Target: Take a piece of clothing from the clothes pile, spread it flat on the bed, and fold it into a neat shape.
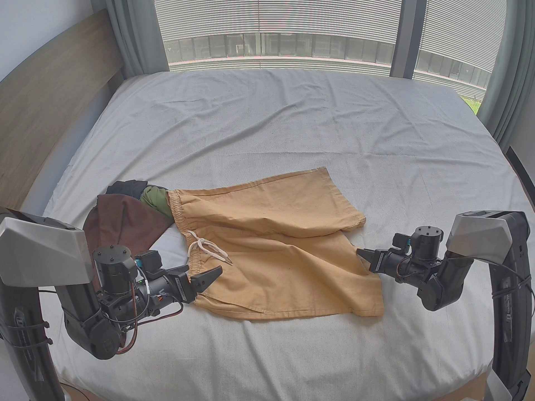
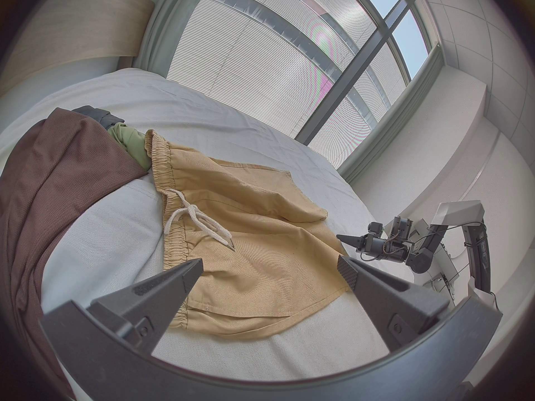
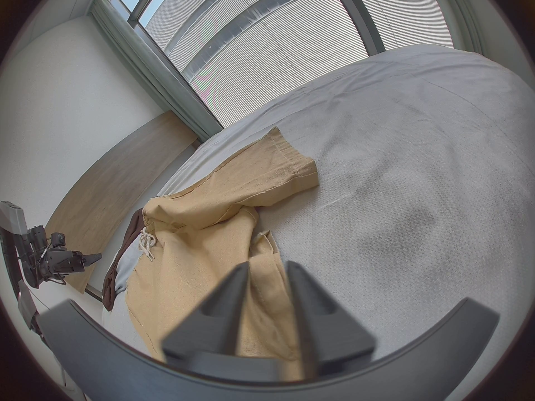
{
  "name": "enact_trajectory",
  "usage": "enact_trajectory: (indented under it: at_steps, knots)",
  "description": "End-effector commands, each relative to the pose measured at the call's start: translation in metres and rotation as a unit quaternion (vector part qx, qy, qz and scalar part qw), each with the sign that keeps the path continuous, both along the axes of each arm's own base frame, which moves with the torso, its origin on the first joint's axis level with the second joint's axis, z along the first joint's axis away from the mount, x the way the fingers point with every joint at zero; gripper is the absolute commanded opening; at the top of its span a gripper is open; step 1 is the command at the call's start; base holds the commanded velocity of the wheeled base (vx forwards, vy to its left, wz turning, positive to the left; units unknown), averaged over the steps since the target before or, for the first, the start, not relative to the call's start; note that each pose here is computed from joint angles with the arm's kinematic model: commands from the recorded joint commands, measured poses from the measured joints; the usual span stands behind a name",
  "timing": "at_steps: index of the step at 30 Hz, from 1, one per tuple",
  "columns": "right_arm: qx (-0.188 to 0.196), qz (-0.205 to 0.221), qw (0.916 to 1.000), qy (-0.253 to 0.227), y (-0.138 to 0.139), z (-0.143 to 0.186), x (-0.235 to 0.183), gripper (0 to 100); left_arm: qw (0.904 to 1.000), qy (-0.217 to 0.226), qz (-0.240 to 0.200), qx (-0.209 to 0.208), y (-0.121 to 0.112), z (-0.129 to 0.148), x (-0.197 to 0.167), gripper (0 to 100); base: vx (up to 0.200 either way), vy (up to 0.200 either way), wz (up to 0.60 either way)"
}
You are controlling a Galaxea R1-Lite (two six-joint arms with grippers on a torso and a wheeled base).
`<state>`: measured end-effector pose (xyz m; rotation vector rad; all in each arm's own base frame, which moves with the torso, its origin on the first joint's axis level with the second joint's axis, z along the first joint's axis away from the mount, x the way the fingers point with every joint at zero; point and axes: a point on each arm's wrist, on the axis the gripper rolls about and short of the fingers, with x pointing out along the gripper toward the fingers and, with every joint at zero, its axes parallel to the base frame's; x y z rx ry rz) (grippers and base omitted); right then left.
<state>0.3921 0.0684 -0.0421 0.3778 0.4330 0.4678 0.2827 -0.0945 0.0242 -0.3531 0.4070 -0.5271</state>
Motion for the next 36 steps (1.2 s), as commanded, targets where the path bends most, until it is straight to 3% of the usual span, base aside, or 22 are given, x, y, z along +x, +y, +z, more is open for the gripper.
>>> enact_trajectory:
  at_steps: [1, 14, 36]
  knots:
    - [0.000, 0.001, 1.0000, 0.005, 0.001, -0.003, -0.001, 0, 1.0000, 0.001, 0.000, 0.000, 0.000, -0.001, 0.000, 100, 0.000, 0.000, 0.00]
    - [0.001, -0.002, 1.0000, 0.000, -0.001, -0.002, -0.001, 0, 1.0000, 0.000, 0.000, 0.001, 0.000, -0.001, 0.000, 100, 0.000, 0.000, 0.00]
    - [0.010, -0.039, 0.9990, -0.017, -0.030, 0.017, -0.016, 0, 1.0000, -0.001, -0.001, -0.001, -0.001, 0.000, 0.001, 100, 0.000, 0.000, 0.00]
